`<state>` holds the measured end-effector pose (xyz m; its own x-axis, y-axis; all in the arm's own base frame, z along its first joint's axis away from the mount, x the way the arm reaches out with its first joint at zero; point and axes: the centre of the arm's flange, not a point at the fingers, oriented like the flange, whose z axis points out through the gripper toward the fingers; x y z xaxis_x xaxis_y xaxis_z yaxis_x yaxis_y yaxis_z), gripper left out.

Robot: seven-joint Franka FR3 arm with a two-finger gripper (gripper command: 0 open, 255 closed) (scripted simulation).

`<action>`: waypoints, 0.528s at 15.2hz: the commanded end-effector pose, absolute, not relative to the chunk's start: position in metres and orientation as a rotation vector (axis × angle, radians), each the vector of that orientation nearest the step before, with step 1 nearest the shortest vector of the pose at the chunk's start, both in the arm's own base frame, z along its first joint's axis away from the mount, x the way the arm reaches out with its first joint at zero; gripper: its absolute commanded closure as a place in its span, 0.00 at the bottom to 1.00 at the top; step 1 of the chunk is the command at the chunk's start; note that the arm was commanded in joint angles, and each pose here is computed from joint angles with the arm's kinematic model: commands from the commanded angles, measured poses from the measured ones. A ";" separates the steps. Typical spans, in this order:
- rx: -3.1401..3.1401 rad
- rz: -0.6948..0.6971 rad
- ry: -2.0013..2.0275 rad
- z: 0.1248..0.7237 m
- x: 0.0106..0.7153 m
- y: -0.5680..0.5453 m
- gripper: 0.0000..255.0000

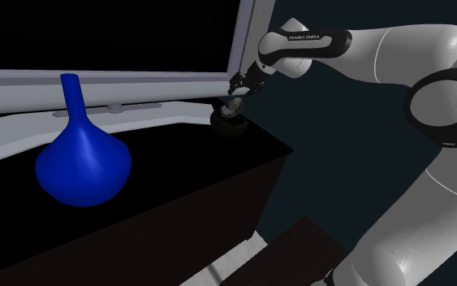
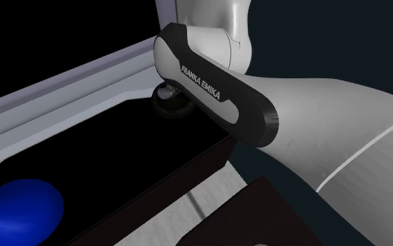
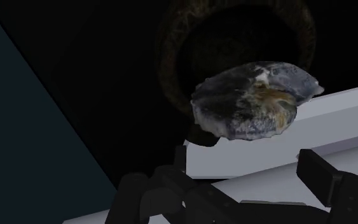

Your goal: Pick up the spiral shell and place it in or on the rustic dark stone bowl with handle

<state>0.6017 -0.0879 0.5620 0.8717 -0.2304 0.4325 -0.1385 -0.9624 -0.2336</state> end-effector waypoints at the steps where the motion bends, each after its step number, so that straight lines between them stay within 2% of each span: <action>1: -2.848 -0.694 0.284 0.562 0.602 -0.088 0.00; 4: -2.848 -0.694 0.284 0.562 0.602 -0.088 0.00; 8: -2.848 -0.694 0.284 0.606 0.578 -0.095 0.00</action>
<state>0.5811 -0.0935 0.5970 0.8710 -0.2308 0.4337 -0.1387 -0.9624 -0.2335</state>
